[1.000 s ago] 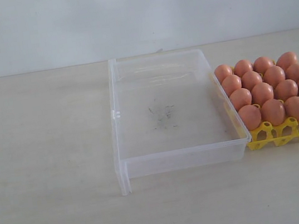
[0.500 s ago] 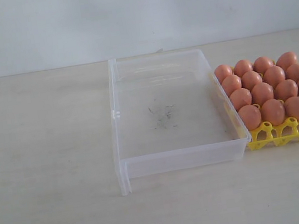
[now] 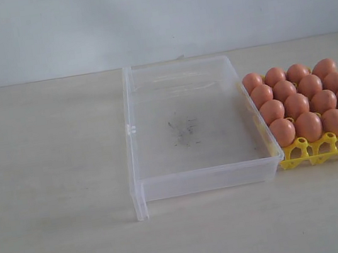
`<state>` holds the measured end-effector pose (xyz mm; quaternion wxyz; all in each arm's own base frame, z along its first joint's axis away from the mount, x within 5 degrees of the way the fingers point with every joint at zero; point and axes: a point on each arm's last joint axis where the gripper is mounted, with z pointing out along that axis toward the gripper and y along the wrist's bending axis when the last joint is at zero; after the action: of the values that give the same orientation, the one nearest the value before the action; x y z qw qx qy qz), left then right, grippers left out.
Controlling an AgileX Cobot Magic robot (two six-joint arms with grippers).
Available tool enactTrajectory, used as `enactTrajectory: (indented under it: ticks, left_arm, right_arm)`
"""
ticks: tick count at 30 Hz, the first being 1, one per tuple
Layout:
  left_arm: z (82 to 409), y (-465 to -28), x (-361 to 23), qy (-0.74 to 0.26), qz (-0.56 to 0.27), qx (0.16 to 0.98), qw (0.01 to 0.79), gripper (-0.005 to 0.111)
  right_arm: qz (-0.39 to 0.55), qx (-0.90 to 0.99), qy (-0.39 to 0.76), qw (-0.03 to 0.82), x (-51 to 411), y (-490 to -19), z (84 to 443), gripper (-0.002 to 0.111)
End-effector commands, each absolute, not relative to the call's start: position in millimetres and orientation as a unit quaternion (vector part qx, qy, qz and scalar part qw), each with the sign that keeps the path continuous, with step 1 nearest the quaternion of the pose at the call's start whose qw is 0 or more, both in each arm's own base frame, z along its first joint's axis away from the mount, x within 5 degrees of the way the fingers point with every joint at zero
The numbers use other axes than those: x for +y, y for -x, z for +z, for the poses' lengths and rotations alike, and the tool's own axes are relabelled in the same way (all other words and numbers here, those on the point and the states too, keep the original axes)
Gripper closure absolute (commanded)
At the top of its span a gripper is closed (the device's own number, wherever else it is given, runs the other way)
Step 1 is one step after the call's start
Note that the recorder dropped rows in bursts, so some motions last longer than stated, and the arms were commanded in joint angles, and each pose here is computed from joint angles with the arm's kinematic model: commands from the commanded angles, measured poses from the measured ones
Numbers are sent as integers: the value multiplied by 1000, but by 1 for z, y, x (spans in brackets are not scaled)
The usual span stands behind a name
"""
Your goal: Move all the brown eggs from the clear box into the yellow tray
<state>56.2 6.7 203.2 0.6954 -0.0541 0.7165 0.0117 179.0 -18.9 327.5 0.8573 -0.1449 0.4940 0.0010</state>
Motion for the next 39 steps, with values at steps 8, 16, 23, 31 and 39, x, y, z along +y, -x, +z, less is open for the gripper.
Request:
enactTrajectory:
  ticks: [8, 16, 23, 31, 39]
  left_arm:
    - [202, -56, 7, 55, 10, 717, 695, 103]
    - [202, -56, 7, 55, 10, 717, 695, 103]
    - [202, -56, 7, 55, 10, 717, 695, 103]
    - [202, -56, 7, 55, 10, 717, 695, 103]
    - [202, -56, 7, 55, 10, 717, 695, 103]
  right_arm:
    - [-30, 382, 0, 924, 10, -27, 324, 109]
    - [31, 601, -211, 770, -14, -40, 269, 109]
    - [76, 655, -235, 715, -14, -52, 221, 109]
    - [199, 647, -371, 636, -13, -55, 195, 109]
    - [218, 688, -358, 592, -8, -54, 187, 109]
